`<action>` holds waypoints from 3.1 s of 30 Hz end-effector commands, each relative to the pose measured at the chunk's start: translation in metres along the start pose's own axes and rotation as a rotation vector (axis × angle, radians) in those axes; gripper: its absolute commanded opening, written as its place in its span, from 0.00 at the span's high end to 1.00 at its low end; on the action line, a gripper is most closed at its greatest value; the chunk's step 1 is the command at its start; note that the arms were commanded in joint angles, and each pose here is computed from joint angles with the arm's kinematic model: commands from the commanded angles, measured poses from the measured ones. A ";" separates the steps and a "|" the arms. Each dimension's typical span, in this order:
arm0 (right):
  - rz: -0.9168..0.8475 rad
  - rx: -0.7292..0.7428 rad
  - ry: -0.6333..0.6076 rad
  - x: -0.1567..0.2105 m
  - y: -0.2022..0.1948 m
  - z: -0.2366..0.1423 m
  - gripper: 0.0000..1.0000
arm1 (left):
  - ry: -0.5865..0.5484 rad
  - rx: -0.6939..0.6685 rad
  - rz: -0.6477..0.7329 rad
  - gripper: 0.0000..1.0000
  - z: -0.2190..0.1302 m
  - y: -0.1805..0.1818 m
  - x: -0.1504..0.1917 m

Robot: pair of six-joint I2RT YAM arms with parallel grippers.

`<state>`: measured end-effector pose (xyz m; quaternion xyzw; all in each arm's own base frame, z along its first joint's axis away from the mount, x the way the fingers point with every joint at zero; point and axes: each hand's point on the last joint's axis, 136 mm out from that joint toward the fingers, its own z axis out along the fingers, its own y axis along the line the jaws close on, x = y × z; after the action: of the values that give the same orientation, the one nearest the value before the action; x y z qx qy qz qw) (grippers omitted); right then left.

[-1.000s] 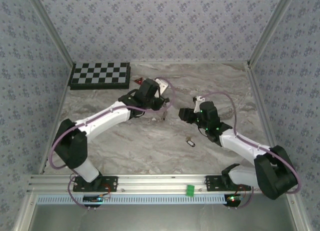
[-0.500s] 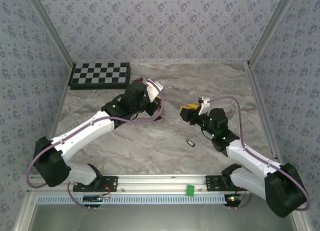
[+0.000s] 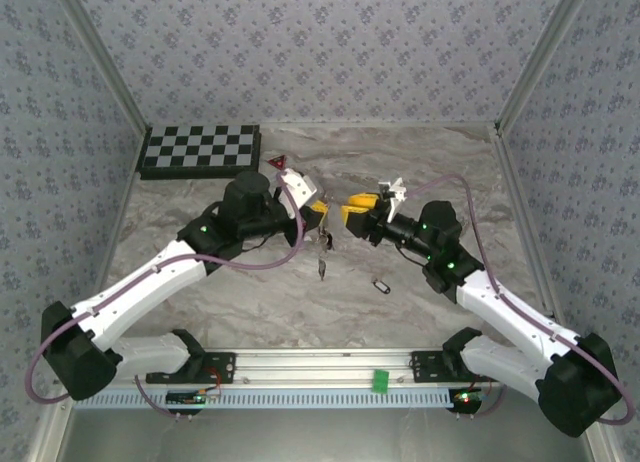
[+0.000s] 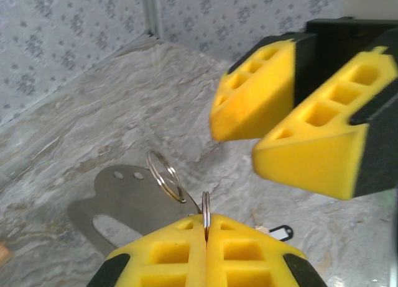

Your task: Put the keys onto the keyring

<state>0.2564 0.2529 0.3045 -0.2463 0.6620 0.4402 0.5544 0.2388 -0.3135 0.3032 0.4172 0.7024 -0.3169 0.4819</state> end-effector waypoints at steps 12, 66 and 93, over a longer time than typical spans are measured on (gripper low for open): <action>-0.020 -0.289 -0.002 -0.031 0.048 -0.007 0.62 | -0.188 0.234 -0.079 1.00 -0.027 -0.018 -0.044; 0.023 -0.391 -0.004 -0.040 0.047 0.004 1.00 | -0.168 0.310 -0.141 0.90 -0.027 -0.022 -0.046; 0.026 -0.404 0.054 -0.024 0.047 0.011 1.00 | -0.183 0.343 -0.161 1.00 -0.024 -0.024 -0.047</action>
<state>0.2333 0.2783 0.3421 -0.3461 0.5810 0.5605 0.4779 0.2209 -0.3142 0.3379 0.3915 0.6545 -0.4915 0.4205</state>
